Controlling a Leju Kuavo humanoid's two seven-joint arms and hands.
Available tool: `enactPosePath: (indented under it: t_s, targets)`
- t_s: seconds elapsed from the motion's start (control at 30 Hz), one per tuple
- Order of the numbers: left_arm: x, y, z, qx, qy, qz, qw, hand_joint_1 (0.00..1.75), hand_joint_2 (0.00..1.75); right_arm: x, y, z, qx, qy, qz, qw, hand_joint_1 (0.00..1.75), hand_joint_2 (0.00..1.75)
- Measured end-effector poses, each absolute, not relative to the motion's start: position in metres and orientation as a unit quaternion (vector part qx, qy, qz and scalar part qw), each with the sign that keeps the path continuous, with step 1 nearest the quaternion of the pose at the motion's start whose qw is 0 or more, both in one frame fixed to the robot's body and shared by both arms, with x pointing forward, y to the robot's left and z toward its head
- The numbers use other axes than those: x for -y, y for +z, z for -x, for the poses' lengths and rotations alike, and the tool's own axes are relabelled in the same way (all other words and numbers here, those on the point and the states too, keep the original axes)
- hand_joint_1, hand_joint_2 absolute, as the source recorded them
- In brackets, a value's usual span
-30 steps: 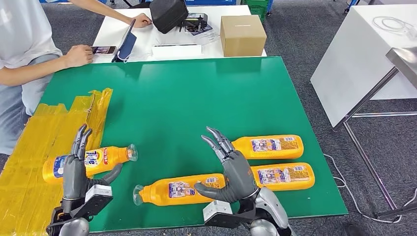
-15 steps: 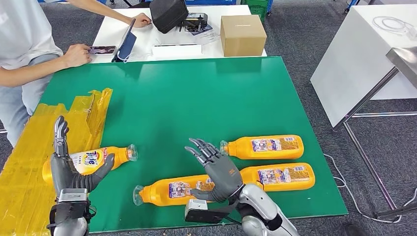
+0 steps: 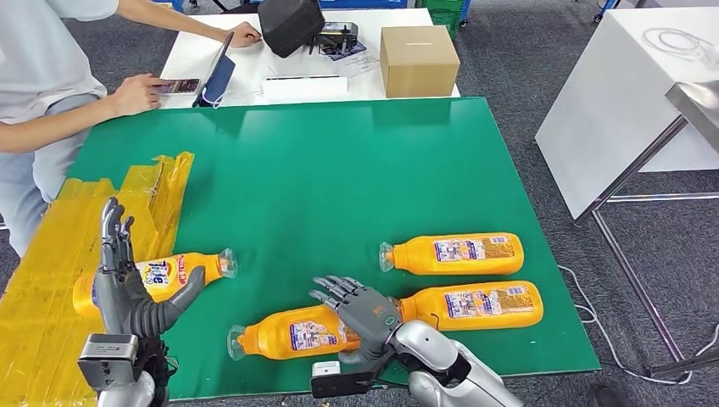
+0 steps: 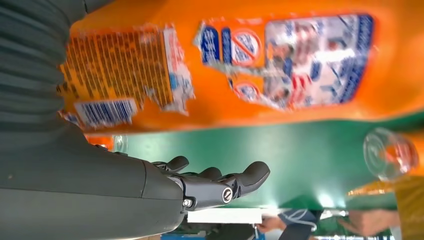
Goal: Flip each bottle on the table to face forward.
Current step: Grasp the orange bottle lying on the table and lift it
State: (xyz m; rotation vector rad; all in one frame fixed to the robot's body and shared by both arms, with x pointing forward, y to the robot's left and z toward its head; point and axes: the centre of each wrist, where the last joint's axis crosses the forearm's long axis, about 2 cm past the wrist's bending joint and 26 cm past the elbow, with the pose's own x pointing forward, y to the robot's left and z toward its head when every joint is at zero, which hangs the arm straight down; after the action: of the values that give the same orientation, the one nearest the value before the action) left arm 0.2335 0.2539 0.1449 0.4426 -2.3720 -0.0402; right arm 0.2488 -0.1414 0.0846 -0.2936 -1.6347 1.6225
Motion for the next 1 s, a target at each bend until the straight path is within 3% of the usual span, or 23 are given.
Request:
enactPosePath:
  t_s: [0.83,0.9,0.93,1.0]
  targets:
    - [-0.237,0.148,-0.235,0.921,-0.013,-0.132,0.366,0.00,1.75,0.129,0.074,-0.269,0.576,0.671,0.245,0.398,0.01,1.75]
    - [-0.236,0.148,-0.235,0.921,-0.013,-0.131,0.367,0.00,1.75,0.128,0.073,-0.270,0.573,0.672,0.248,0.399,0.16,1.75]
    - [-0.236,0.148,-0.235,0.921,-0.013,-0.130,0.367,0.00,1.75,0.127,0.073,-0.271,0.570,0.673,0.250,0.400,0.34,1.75]
    - [-0.235,0.148,-0.236,0.921,-0.014,-0.127,0.368,0.00,1.75,0.126,0.073,-0.274,0.565,0.674,0.253,0.403,0.96,1.75]
